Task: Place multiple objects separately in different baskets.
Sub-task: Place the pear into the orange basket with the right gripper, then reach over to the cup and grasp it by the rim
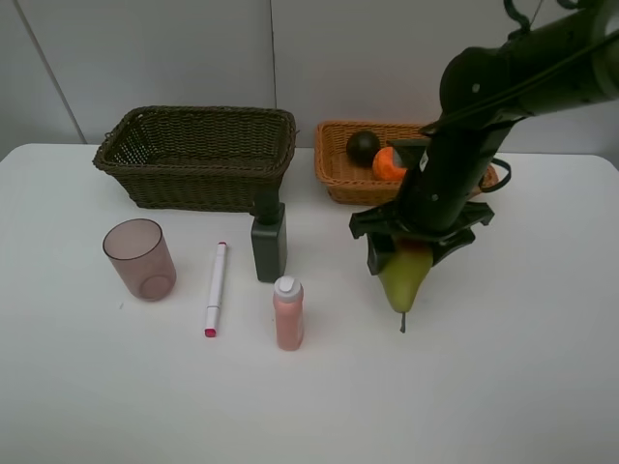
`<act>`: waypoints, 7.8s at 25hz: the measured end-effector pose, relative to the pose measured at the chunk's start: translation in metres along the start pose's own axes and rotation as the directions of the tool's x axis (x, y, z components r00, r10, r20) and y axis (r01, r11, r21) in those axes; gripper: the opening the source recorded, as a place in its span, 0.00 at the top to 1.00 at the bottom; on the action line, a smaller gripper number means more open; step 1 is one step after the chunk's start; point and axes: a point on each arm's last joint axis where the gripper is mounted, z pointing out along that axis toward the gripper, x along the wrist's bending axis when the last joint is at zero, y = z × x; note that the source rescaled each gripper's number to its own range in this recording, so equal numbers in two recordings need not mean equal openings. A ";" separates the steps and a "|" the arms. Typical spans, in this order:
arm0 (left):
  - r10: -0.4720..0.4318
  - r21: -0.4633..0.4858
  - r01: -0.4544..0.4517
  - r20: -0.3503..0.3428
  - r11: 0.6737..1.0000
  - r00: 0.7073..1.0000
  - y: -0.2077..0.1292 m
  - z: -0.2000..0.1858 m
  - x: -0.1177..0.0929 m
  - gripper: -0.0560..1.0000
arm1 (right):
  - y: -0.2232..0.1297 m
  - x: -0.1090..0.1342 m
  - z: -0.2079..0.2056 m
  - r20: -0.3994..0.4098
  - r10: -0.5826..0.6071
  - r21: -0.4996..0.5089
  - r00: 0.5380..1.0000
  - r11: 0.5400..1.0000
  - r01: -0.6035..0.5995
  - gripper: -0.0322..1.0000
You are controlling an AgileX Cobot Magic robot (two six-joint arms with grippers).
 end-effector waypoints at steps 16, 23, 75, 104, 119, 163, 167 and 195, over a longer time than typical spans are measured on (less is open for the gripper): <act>0.000 0.000 0.000 0.000 1.000 1.000 0.000 0.000 0.000 0.00 | 0.091 -0.066 -0.105 0.188 -0.008 -0.457 0.982 0.884 0.095 0.63; 0.000 0.000 0.000 0.000 1.000 1.000 0.000 0.000 0.000 0.00 | 0.112 -0.114 -0.088 0.203 0.066 -0.575 0.977 0.816 0.065 0.63; 0.001 0.000 -0.001 -0.003 1.000 1.000 0.000 0.000 0.000 0.00 | 0.129 -0.136 0.013 0.197 0.058 -0.480 0.979 0.876 0.045 0.02; 0.001 0.000 -0.001 -0.003 1.000 1.000 0.000 0.000 0.000 0.00 | 0.011 -0.100 -0.163 0.039 -0.006 -0.219 0.999 0.976 0.014 0.02; 0.001 0.000 -0.001 -0.003 1.000 1.000 0.000 0.000 0.000 0.00 | -0.158 -0.076 -0.183 0.048 -0.074 -0.293 0.996 0.952 0.085 0.02; 0.005 0.000 -0.005 -0.011 1.000 1.000 0.000 0.000 0.001 0.00 | -0.323 -0.057 -0.154 0.086 0.252 -0.846 0.964 0.530 -0.063 0.02; 0.006 0.000 -0.006 -0.013 1.000 1.000 0.000 0.000 0.001 0.00 | -0.323 -0.057 -0.154 0.086 0.253 -0.846 0.964 0.530 -0.064 0.02; 0.015 0.000 -0.015 -0.017 1.000 1.000 0.000 0.000 0.002 0.00 | -0.323 -0.057 -0.153 0.083 0.254 -0.844 0.964 0.531 -0.068 0.02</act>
